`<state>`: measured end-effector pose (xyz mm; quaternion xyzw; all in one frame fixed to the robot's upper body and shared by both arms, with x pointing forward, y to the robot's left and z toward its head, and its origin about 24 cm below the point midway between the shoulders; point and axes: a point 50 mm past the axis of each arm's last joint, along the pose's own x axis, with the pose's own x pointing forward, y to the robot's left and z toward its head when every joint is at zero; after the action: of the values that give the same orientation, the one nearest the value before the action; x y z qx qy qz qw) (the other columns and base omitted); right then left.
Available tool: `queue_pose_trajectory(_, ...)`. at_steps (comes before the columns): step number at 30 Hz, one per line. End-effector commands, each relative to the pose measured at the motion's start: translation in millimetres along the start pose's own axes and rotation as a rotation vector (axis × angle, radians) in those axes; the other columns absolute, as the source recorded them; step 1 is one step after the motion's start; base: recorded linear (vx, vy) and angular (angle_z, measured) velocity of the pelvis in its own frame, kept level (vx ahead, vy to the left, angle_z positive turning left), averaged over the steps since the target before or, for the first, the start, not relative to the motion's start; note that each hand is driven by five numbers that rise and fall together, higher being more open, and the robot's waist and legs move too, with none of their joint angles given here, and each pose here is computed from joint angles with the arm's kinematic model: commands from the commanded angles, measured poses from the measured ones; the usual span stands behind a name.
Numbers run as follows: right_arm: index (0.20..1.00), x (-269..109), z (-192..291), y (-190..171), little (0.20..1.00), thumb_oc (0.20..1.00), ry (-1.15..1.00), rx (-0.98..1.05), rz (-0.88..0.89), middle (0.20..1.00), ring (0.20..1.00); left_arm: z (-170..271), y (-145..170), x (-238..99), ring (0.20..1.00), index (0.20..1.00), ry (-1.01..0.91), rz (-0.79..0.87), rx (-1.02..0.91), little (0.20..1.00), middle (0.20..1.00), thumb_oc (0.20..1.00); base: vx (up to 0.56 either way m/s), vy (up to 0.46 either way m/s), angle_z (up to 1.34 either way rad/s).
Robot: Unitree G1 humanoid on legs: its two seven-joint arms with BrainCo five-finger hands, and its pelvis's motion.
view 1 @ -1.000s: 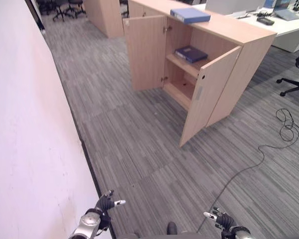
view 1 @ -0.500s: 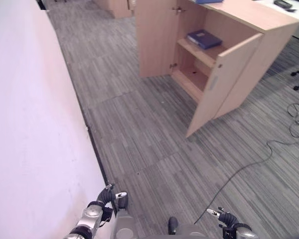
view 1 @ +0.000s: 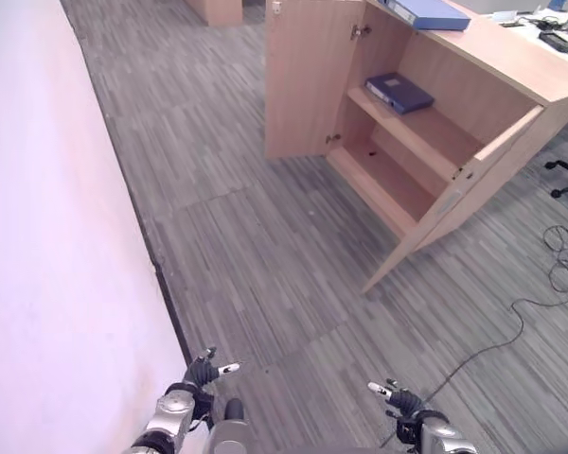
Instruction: Put the empty folder in the office cabinet
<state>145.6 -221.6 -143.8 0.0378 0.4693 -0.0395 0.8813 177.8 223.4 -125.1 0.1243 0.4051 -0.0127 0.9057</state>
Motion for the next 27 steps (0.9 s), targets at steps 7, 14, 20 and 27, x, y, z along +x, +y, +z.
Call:
queue_pose_trajectory(7, 1.0, -7.1, 6.0, -28.7, 1.0, 1.0, -0.046, 0.017, -0.08, 1.0, 1.0, 18.5, 40.9, -2.5, 1.0, 1.0, -0.08, 0.081, 0.066, 1.0, 1.0, 1.0, 0.25, 0.138, 0.17)
queue_pose_trajectory(14, 1.0, -12.8, -15.9, -38.5, 1.0, 1.0, 0.029, 0.05, -0.129, 1.0, 1.0, 14.5, 28.2, 0.2, 1.0, 1.0, -0.059, 0.054, 0.074, 1.0, 1.0, 1.0, 0.37, -0.084, 0.06)
queue_pose_trajectory(20, 1.0, -27.9, -45.9, -59.9, 1.0, 1.0, 0.119, 0.072, -0.195, 1.0, 1.0, 3.8, 15.3, -2.2, 1.0, 1.0, -0.042, 0.018, 0.056, 1.0, 1.0, 1.0, 0.33, -0.135, 0.02)
queue_pose_trajectory(27, 1.0, -34.3, -45.9, -78.3, 1.0, 1.0, 0.122, 0.103, -0.258, 1.0, 1.0, 13.8, 5.5, 0.9, 1.0, 1.0, -0.073, -0.006, 0.01, 1.0, 1.0, 1.0, 0.2, -0.22, 0.06)
